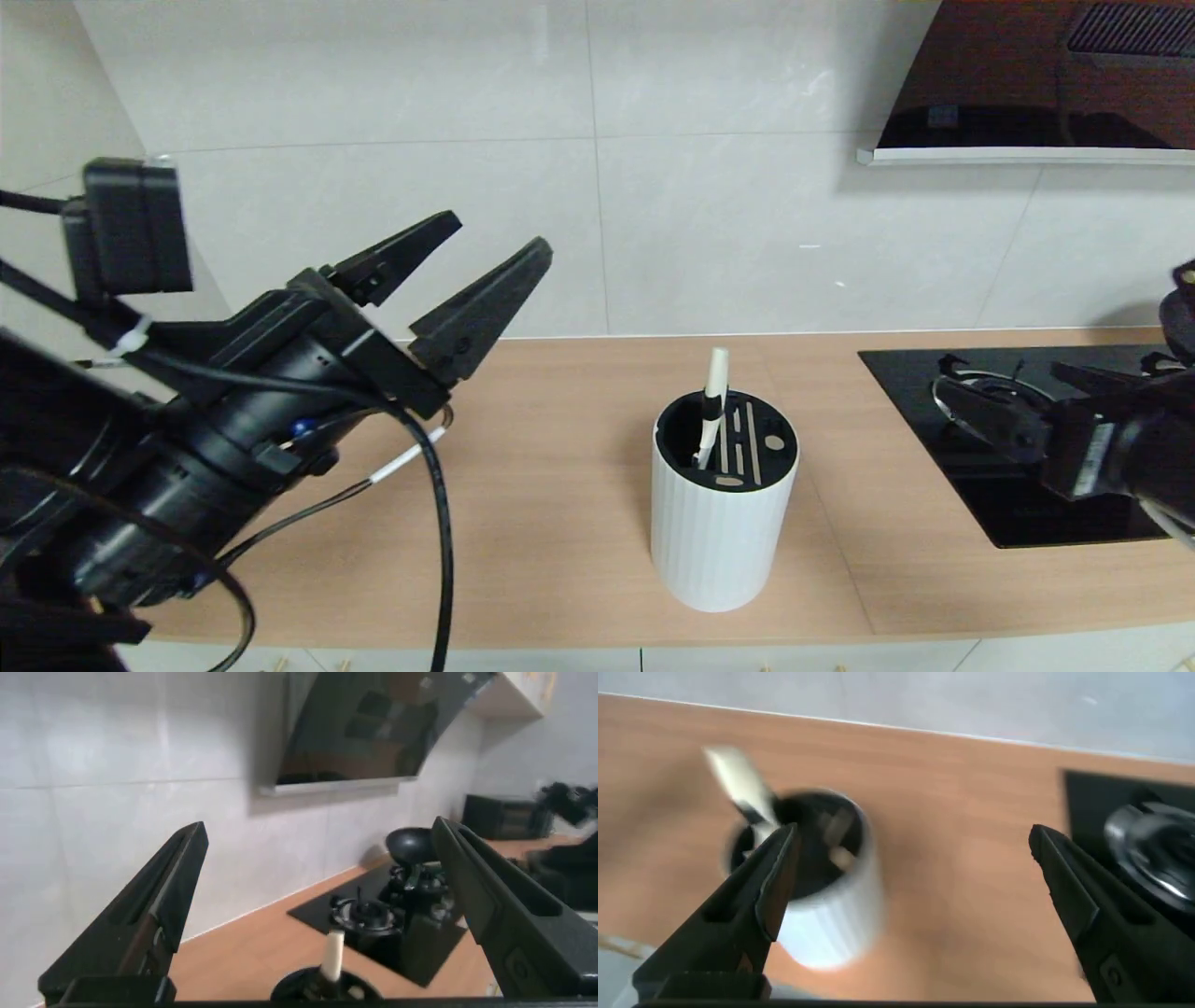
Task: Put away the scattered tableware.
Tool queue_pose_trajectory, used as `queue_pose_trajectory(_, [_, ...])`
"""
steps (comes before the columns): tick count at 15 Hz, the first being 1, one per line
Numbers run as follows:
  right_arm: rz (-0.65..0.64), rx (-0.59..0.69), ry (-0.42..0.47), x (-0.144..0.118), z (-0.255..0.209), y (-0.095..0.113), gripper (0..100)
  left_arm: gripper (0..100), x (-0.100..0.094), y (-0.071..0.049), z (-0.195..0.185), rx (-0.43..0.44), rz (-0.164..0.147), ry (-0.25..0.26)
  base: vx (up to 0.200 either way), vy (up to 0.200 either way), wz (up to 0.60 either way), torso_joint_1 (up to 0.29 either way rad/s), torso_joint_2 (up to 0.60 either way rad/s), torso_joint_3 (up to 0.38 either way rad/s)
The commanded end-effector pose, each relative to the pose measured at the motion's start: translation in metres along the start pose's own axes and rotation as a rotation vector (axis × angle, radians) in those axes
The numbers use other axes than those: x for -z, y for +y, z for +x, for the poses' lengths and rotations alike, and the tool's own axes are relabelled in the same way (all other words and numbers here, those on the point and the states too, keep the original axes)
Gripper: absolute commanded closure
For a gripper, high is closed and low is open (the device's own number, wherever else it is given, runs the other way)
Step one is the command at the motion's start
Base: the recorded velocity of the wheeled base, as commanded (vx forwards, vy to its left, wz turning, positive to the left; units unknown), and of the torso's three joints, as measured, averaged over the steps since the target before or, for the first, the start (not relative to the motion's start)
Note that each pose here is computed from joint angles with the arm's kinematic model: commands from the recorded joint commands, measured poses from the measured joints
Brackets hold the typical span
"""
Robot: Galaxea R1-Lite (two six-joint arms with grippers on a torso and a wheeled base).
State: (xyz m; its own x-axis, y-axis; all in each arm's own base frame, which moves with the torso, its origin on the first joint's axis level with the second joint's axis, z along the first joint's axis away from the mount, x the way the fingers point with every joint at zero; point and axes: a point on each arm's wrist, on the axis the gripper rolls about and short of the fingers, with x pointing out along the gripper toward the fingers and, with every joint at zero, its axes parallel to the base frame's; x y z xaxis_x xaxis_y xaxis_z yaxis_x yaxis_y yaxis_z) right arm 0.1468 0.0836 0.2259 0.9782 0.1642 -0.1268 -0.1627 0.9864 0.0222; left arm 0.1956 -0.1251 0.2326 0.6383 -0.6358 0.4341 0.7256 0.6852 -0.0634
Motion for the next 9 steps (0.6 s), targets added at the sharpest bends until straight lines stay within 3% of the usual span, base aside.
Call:
queue_pose_trajectory(1, [0.056,0.136,-0.126,0.016,-0.063,-0.043,0,0,-0.026,-0.007,-0.046,-0.035,0.029,-0.045,0.0,0.0,0.0,0.0,0.0,0.0])
queue_pose_trajectory(3, [0.052,0.161,-0.219,0.029,-0.102,-0.055,0,0,-0.048,-0.01,-0.081,-0.101,0.065,-0.073,0.0,0.0,0.0,0.0,0.0,0.0])
queue_pose_trajectory(4, [0.053,0.161,-0.228,0.03,-0.106,-0.056,0,0,-0.05,-0.011,-0.086,-0.11,0.069,-0.073,0.0,0.0,0.0,0.0,0.0,0.0])
queue_pose_trajectory(5, [0.069,0.194,-0.27,0.04,-0.132,-0.063,0,0,-0.059,-0.017,-0.128,-0.209,0.112,-0.073,0.0,0.0,0.0,0.0,0.0,0.0])
queue_pose_trajectory(6, [0.074,0.244,-0.293,0.046,-0.146,-0.067,0,0,-0.067,-0.025,-0.153,-0.261,0.151,-0.096,0.0,0.0,0.0,0.0,0.0,0.0])
queue_pose_trajectory(7, [0.073,0.294,-0.305,0.052,-0.157,-0.068,0,0,-0.071,-0.036,-0.175,-0.293,0.168,-0.096,0.0,0.0,0.0,0.0,0.0,0.0])
queue_pose_trajectory(9, [0.076,0.374,-0.344,0.063,-0.176,-0.069,0,0,-0.081,-0.066,-0.221,-0.299,0.171,-0.099,0.0,0.0,0.0,0.0,0.0,0.0])
